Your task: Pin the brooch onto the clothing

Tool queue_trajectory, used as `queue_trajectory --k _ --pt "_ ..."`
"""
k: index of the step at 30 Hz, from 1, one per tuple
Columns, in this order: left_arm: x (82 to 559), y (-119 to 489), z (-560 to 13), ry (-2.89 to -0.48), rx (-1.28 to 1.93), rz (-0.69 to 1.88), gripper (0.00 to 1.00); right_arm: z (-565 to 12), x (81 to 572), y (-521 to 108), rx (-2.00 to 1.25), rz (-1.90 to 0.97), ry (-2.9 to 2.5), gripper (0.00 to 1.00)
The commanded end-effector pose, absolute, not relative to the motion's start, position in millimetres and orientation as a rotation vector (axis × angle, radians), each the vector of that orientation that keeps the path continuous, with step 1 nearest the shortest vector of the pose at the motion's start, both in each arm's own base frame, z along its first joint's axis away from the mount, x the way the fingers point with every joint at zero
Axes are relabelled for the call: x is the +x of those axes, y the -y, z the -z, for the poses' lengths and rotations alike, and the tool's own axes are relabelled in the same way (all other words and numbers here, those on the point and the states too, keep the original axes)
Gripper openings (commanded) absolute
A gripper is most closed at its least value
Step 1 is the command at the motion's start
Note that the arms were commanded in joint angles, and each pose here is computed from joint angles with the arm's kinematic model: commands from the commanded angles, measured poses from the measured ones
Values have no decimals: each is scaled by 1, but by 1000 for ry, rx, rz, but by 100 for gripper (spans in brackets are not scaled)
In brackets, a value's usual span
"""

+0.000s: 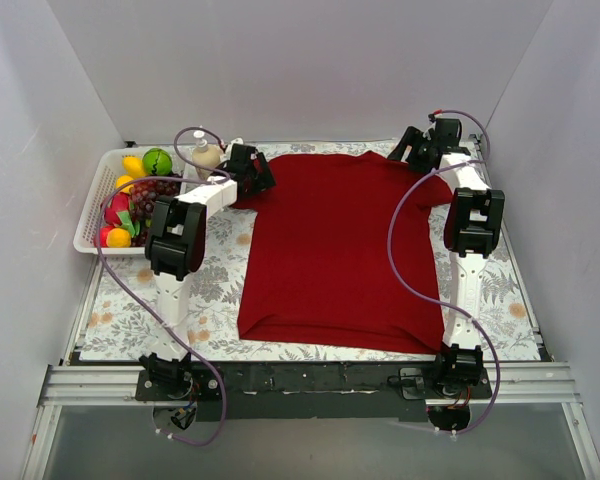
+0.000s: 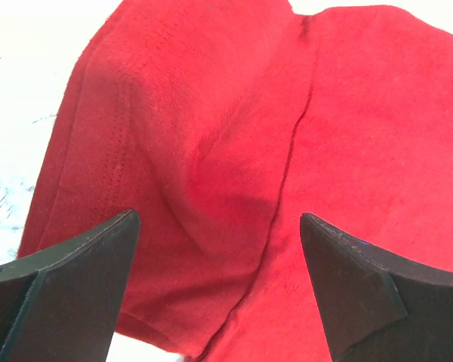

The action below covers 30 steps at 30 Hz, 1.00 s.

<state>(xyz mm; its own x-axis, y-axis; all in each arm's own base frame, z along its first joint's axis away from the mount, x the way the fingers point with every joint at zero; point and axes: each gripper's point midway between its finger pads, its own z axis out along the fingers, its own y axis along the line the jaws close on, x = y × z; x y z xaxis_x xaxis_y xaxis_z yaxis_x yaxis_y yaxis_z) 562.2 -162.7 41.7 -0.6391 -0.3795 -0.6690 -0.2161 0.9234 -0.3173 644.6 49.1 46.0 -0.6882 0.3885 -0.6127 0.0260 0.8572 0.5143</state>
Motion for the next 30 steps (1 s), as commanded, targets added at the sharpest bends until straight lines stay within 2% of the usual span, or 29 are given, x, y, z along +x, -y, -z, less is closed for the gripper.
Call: queue_trajectory --k 1,11,15,20,24,30 --pt "534 137 -43 -2322 -501 169 88 -17 624 -15 418 -521 -2366 87" --pt "532 127 -55 -2304 -513 148 92 -24 627 -15 401 -524 -2355 87" --pt "547 143 -87 -2246 -454 266 96 -44 626 -22 364 -541 -2347 88" --pt "554 171 -157 -2142 -368 418 98 -95 618 -41 279 -550 -2307 89" --pt "532 185 -196 -2101 -323 460 98 -151 590 -59 195 -532 -2261 89" --pt "470 203 -208 -2151 -253 464 98 -173 522 -111 23 -436 -2332 90"
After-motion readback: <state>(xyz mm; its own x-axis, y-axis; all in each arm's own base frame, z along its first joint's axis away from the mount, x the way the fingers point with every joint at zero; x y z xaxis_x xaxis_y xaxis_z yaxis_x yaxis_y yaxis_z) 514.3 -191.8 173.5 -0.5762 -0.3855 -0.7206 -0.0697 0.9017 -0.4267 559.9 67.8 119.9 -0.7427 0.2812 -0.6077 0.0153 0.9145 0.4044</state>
